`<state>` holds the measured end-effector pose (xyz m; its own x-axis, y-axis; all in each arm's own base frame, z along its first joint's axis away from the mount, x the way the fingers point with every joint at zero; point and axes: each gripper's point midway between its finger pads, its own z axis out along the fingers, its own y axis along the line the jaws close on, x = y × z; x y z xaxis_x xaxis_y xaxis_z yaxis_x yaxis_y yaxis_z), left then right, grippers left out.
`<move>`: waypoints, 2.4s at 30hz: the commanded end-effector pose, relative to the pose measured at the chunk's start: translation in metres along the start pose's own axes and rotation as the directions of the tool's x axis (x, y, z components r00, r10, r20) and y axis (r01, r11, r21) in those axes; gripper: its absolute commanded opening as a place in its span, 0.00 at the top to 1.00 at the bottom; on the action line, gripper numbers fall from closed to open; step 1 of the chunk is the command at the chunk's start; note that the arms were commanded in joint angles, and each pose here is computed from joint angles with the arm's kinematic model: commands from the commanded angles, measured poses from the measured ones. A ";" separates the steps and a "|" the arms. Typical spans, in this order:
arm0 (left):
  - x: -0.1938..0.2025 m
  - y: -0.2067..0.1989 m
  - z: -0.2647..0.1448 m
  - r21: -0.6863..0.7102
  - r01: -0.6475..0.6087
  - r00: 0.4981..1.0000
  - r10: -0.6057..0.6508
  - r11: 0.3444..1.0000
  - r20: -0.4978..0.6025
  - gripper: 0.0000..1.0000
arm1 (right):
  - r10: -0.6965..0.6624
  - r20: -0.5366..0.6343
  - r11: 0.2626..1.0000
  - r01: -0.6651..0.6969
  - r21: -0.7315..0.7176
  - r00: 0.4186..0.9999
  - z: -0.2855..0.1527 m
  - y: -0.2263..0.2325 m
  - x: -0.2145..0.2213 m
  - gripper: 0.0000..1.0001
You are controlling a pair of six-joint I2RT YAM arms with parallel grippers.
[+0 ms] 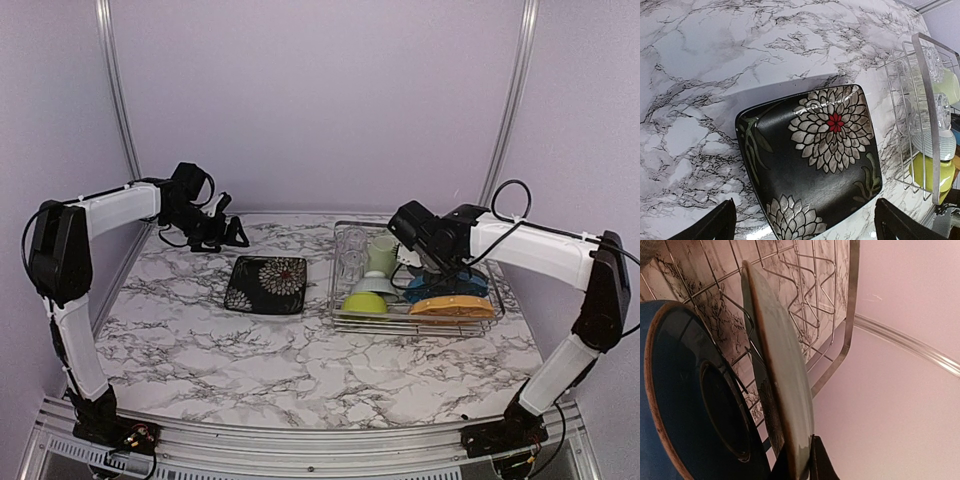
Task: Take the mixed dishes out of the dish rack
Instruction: Grab the plate from the dish rack, then pass from the right arm to the left
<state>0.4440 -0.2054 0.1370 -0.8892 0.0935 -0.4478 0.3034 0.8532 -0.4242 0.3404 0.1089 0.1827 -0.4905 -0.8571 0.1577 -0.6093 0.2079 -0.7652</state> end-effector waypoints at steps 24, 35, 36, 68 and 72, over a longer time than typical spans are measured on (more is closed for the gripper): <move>-0.013 -0.007 -0.008 0.016 0.008 0.999 -0.009 1.000 0.037 0.01 | 0.065 0.056 0.992 -0.070 0.104 0.996 -0.052 -0.059 0.008 1.00; -0.023 -0.010 -0.022 -0.005 -0.001 0.997 0.002 1.000 0.083 0.01 | 0.108 0.118 0.971 -0.131 0.200 0.987 -0.084 -0.096 0.002 1.00; -0.025 -0.011 -0.025 -0.007 -0.006 0.996 0.007 1.000 0.093 0.01 | 0.110 0.126 0.970 -0.134 0.205 0.986 -0.087 -0.100 0.002 1.00; -0.066 -0.113 -0.182 0.161 -0.333 0.747 0.156 0.929 0.646 0.01 | 0.654 0.643 0.718 -0.596 -0.361 0.398 -0.207 -0.180 -0.099 1.00; -0.054 -0.129 -0.185 0.193 -0.389 0.734 0.176 0.901 0.656 0.01 | 0.716 0.655 0.661 -0.534 -0.527 0.241 -0.230 -0.178 -0.121 1.00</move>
<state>0.4074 -0.2108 0.3389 -0.4452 -0.1125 -0.8883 0.5926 0.7067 -0.3865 0.3684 0.2407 0.3841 -0.2845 -0.6610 -0.6944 -0.4185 0.7373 -0.5303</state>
